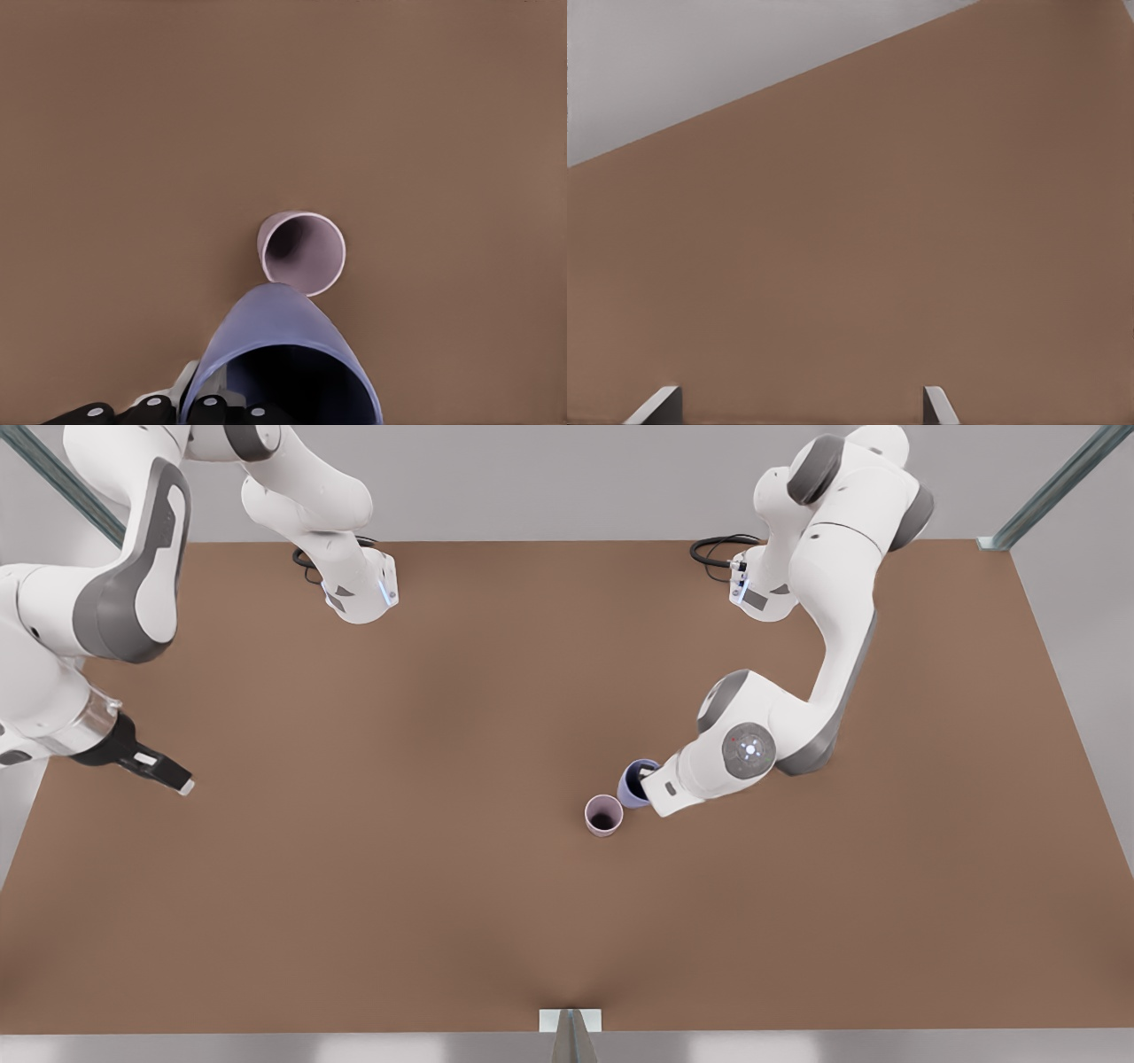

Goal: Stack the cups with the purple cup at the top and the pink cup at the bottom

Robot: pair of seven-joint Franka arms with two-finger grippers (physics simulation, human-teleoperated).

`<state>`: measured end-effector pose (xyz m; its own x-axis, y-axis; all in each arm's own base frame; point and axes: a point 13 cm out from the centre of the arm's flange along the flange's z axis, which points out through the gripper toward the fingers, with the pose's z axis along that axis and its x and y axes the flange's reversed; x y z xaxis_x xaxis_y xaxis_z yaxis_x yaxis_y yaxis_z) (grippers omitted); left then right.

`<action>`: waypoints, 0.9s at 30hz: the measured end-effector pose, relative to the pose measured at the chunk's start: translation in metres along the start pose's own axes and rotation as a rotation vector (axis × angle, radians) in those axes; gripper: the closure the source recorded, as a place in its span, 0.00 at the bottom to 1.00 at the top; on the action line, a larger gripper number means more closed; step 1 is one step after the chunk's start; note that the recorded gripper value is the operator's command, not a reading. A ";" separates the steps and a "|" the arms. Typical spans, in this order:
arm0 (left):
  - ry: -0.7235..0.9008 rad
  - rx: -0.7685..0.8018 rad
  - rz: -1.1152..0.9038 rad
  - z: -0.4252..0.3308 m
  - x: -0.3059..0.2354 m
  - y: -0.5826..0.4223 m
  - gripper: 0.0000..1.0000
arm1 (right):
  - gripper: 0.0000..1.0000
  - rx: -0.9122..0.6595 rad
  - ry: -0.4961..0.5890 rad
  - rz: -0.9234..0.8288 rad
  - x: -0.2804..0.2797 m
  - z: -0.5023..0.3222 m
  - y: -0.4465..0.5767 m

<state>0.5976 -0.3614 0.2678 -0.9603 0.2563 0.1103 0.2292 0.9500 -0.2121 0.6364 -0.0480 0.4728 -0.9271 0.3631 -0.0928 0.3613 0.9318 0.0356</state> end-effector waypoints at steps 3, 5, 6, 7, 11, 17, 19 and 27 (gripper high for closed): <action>0.011 0.013 -0.056 0.014 -0.006 -0.028 0.79 | 0.00 0.002 0.005 -0.053 0.001 0.001 0.002; 0.020 0.016 -0.103 0.027 -0.007 -0.034 0.79 | 0.00 0.003 0.007 -0.080 0.001 0.002 0.001; 0.024 0.015 -0.129 0.032 -0.008 -0.034 0.79 | 0.00 0.003 0.007 -0.091 0.001 0.002 0.000; 0.027 0.013 -0.154 0.036 -0.009 -0.032 0.79 | 0.00 0.003 0.007 -0.102 0.000 0.002 -0.001; 0.025 0.007 -0.243 0.045 -0.014 -0.026 0.79 | 0.00 0.005 0.011 -0.141 -0.001 0.005 -0.004; 0.011 0.015 -0.342 0.054 -0.021 -0.025 0.79 | 0.00 0.004 0.002 -0.192 -0.003 0.005 -0.002; 0.009 0.017 -0.368 0.058 -0.022 -0.025 0.79 | 0.00 0.004 -0.001 -0.204 -0.004 0.005 -0.002; 0.014 0.004 -0.444 0.075 -0.024 -0.021 0.79 | 0.00 0.002 -0.006 -0.244 -0.005 0.005 -0.002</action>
<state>0.6038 -0.4005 0.1970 -0.9634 -0.1736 0.2044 -0.2052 0.9679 -0.1451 0.6408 -0.0514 0.4684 -0.9863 0.1275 -0.1045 0.1272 0.9918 0.0095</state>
